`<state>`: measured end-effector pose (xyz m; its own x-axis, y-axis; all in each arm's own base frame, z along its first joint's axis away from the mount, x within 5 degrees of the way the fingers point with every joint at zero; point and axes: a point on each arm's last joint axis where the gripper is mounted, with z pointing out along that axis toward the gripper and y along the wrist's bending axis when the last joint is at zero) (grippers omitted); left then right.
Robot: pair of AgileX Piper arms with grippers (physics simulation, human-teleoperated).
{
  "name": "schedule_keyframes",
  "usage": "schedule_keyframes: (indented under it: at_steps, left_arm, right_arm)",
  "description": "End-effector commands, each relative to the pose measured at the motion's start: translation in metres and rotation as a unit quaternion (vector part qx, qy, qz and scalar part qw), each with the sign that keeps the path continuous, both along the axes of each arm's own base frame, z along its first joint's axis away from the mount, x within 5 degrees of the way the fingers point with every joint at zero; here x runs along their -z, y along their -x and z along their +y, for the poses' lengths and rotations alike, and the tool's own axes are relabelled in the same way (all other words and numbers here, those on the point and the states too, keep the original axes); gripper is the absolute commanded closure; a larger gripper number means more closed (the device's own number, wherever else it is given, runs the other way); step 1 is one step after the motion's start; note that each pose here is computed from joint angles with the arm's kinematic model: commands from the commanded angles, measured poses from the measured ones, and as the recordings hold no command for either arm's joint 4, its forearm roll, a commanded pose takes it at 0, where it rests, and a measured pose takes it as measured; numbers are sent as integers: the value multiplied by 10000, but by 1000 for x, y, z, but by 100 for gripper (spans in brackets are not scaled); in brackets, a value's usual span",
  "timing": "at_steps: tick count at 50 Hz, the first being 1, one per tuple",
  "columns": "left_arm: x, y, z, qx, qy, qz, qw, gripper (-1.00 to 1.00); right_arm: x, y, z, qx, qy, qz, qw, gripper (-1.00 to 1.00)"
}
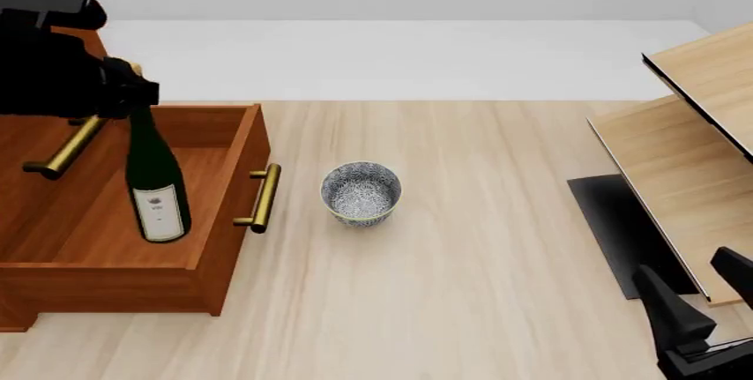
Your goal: Put the wine bottle in the bottom drawer of the cabinet.
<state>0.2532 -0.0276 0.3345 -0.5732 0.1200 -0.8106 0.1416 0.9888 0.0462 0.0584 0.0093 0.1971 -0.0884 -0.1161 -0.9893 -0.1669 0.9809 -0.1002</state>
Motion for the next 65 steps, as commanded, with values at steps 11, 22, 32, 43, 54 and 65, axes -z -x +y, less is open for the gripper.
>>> schedule_keyframes:
  at_steps: [11, 22, 32, 43, 54, 65]
  left_arm:
    - [15, 6, -1, -173, 237, 220, 9993, 100]
    - [14, 8, 0, -179, 244, 246, 9992, 100]
    - [14, 14, -1, -180, 273, 280, 9991, 100]
    - [31, 0, -12, -161, 431, 500, 9977, 100]
    - [58, -3, -24, -211, 644, 911, 9935, 100]
    - [95, -57, -26, -335, 573, 1119, 9915, 100]
  right_arm:
    - [0, 1, 0, 11, -5, 5, 10000, -100]
    - [0, 1, 0, 14, 1, 13, 10000, -100]
    - [0, 1, 0, 22, -4, 2, 10000, -100]
    - [0, 0, 0, 6, 9, 16, 10000, -100]
    - [1, 0, 0, 12, 11, 22, 10000, -100]
    - [1, 0, 0, 23, 21, 45, 10000, -100]
